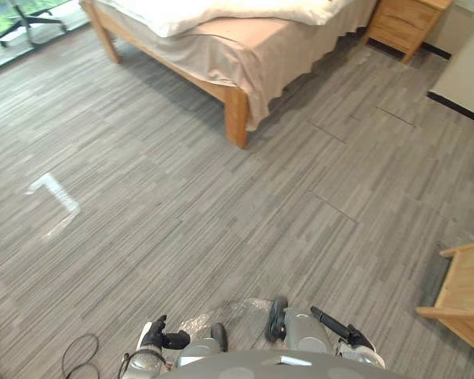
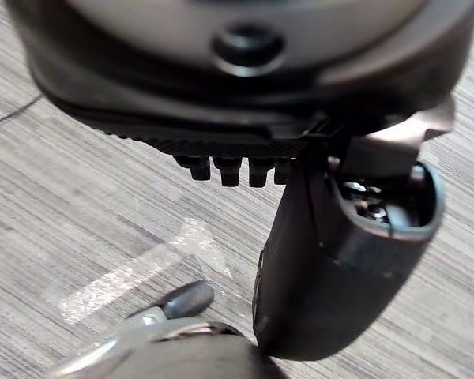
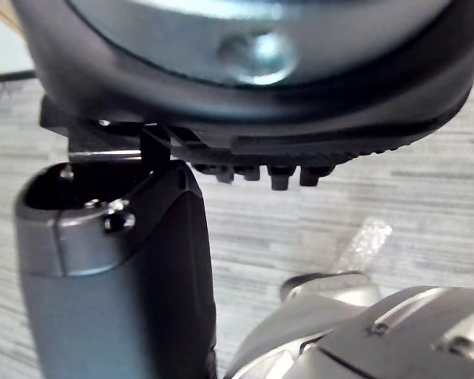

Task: Tidy up the quilt and then pick up the clothes from the bed and put them into the laundry hamper

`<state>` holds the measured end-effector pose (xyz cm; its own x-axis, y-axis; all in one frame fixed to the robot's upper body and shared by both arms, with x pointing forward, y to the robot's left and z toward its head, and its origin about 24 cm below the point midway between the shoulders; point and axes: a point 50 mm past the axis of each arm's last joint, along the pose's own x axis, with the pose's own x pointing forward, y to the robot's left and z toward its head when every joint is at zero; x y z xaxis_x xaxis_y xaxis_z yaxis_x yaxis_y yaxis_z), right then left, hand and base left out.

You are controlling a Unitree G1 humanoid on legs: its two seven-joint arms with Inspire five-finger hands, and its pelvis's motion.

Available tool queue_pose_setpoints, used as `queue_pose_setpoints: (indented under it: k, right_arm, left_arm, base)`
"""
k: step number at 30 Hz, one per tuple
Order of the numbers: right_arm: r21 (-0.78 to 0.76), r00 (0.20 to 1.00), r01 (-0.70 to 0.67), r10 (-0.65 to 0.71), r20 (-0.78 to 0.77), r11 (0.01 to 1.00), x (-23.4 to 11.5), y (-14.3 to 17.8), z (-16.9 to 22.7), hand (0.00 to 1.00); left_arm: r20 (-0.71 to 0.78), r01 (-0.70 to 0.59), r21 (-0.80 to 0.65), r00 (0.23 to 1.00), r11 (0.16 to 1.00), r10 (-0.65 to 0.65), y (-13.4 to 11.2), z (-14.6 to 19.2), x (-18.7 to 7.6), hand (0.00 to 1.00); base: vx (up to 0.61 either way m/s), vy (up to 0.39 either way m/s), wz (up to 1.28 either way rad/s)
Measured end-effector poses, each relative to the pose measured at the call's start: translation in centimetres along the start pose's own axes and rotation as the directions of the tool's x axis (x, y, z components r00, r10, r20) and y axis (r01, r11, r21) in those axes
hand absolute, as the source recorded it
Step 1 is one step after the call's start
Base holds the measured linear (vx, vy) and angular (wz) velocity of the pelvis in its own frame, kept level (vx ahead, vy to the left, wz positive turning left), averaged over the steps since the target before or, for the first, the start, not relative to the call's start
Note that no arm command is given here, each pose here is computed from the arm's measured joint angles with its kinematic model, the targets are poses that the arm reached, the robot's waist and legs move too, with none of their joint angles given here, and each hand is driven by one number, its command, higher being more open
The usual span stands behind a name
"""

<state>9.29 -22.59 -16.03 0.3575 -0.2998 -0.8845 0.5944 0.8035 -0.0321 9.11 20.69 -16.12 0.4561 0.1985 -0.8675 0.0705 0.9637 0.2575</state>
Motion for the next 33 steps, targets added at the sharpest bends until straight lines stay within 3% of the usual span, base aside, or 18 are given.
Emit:
queue_pose_setpoints:
  k: [4,9,17,20,25,33]
  right_arm:
    - [0.039,1.0,-0.005,0.006,-0.018,0.999,-0.3,0.4,-1.1,1.0]
    - [-0.1,0.999,0.046,-0.044,0.014,0.994,0.2,-2.0,1.1,1.0]
    - [-0.167,0.999,-0.029,0.035,0.031,0.985,0.6,2.3,2.6,1.0]
    - [-0.147,1.0,-0.015,0.018,0.015,0.989,0.4,2.6,1.4,1.0]
    - [-0.142,0.997,-0.047,0.039,-0.063,0.989,-0.4,4.0,-1.8,1.0]
    - [-0.16,0.999,-0.015,0.022,0.041,0.987,0.0,2.5,0.7,1.0]
  left_arm:
    - [0.005,-0.01,0.04,1.0,0.999,0.01,0.8,-0.8,-0.2,1.0]
    - [0.066,0.017,-0.155,0.998,0.988,-0.007,-2.0,0.4,-0.5,1.0]
    - [0.258,0.024,-0.248,0.965,0.968,0.042,-0.2,5.3,-0.2,1.0]
    - [0.205,-0.001,-0.286,0.977,0.958,0.063,-0.3,5.2,0.1,1.0]
    - [0.106,-0.115,-0.314,0.982,0.942,0.155,2.2,4.1,0.6,1.0]
    - [0.073,-0.037,-0.34,0.995,0.94,0.066,-1.4,4.1,0.6,1.0]
  base:
    - [0.58,-0.3,-0.02]
    - [0.66,-0.46,-0.48]
    - [0.68,-0.229,-0.59]
    - [0.74,-0.006,-0.12]
    - [0.84,0.073,-0.03]
    - [0.72,-0.119,1.34]
